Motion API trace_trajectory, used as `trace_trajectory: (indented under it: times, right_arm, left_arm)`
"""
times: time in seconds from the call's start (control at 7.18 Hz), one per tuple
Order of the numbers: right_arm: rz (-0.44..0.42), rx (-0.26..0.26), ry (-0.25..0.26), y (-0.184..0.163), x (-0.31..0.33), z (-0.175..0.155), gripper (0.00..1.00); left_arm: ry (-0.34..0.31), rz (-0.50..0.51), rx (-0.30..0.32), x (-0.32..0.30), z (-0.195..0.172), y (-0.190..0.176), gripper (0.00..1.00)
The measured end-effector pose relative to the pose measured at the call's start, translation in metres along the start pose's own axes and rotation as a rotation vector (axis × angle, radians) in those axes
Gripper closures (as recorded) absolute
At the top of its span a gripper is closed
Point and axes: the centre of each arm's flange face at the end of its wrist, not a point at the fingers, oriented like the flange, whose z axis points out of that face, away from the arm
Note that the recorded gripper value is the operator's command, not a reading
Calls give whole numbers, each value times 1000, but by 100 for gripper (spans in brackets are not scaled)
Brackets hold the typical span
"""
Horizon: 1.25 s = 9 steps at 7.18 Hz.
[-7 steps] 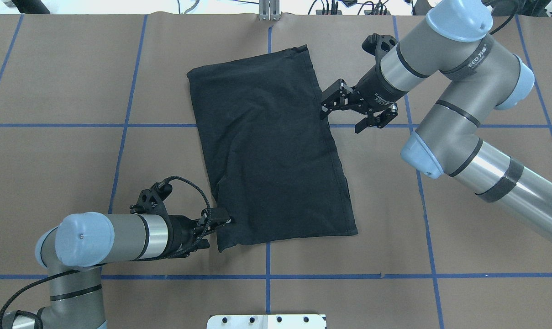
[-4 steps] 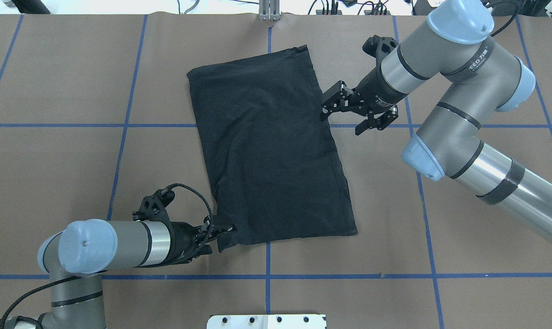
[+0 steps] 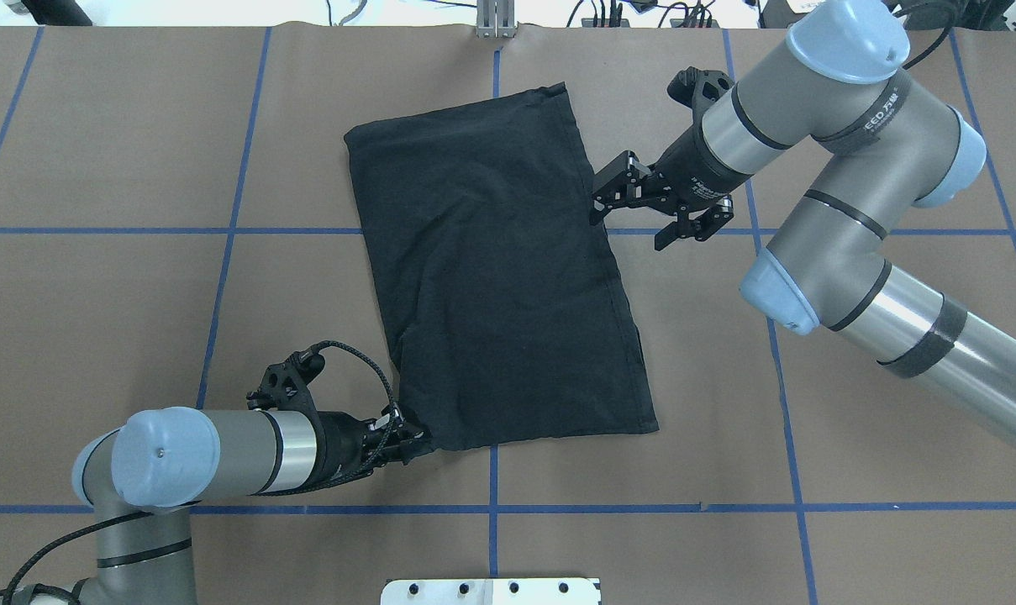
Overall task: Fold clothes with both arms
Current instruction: 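Lower the left gripper to the shirt's near corner while the right gripper descends, then grasp the two near corners of the shirt with both grippers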
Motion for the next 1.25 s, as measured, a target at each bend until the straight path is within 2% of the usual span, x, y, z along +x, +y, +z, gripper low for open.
trace_trajectory:
  times: [0.14, 0.42, 0.7, 0.98, 1.11, 1.25]
  right_arm:
    - [1, -1, 1, 1, 0, 1, 1]
    - [21, -4, 13, 11, 4, 13, 1]
    - [64, 53, 42, 46, -6, 44, 0]
    - [86, 116, 80, 87, -6, 84, 0]
    - [107, 122, 112, 106, 0, 98, 0]
    - [127, 117, 165, 124, 4, 108, 0]
  left_arm:
    - [2, 0, 5, 0, 0, 0, 100]
    - [16, -1, 35, 1, -2, -3, 100]
    - [23, -1, 45, 3, -6, -4, 100]
    - [31, 1, 38, 9, -12, -1, 100]
    - [29, 1, 35, 9, -13, -1, 100]
    - [25, 1, 28, 8, -12, 0, 100]
